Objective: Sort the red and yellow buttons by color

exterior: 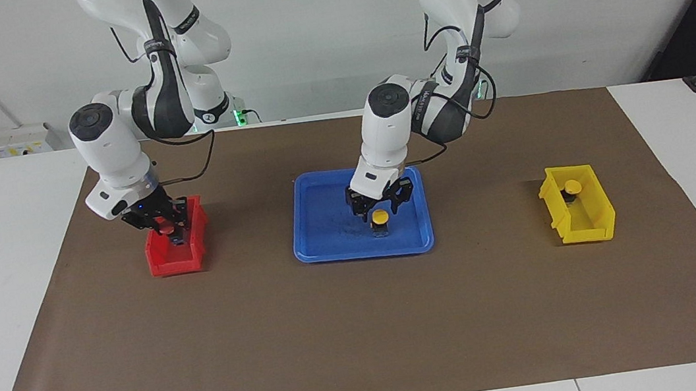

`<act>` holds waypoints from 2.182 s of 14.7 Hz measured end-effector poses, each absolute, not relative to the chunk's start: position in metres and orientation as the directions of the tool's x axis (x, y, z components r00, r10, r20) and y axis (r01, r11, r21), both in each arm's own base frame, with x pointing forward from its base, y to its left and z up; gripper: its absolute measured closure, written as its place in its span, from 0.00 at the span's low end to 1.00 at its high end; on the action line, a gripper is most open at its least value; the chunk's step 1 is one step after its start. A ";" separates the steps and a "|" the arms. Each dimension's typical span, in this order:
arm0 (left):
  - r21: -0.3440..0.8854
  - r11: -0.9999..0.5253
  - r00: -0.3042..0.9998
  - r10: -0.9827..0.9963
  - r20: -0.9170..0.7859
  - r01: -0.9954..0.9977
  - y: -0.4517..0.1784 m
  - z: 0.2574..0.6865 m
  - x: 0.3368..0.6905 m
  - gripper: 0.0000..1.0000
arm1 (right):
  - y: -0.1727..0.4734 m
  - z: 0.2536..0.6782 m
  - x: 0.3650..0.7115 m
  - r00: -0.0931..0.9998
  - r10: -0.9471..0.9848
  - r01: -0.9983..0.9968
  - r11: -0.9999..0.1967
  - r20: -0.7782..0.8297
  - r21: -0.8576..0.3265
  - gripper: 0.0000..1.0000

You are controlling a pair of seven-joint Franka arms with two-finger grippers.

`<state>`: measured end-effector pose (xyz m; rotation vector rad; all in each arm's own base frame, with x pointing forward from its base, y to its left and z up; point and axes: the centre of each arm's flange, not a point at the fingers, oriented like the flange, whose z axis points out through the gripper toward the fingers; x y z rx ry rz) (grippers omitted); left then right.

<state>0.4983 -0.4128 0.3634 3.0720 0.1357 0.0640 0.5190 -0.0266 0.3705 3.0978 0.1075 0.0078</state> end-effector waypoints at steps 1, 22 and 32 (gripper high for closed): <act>0.067 -0.993 0.995 0.095 0.038 0.092 -0.413 0.363 0.498 0.43 | -0.027 0.367 0.519 0.998 0.070 0.070 -0.997 0.003 0.042 0.59; -0.012 -0.999 0.999 -0.033 0.036 -0.033 0.015 0.495 0.629 0.59 | -0.010 0.436 0.557 0.995 0.100 0.101 -0.994 -0.022 0.045 0.36; -0.009 -0.993 0.992 -0.116 0.057 -0.116 0.032 0.409 0.615 0.59 | 0.277 0.489 0.588 0.998 -0.059 -0.058 -0.997 0.026 -0.043 0.21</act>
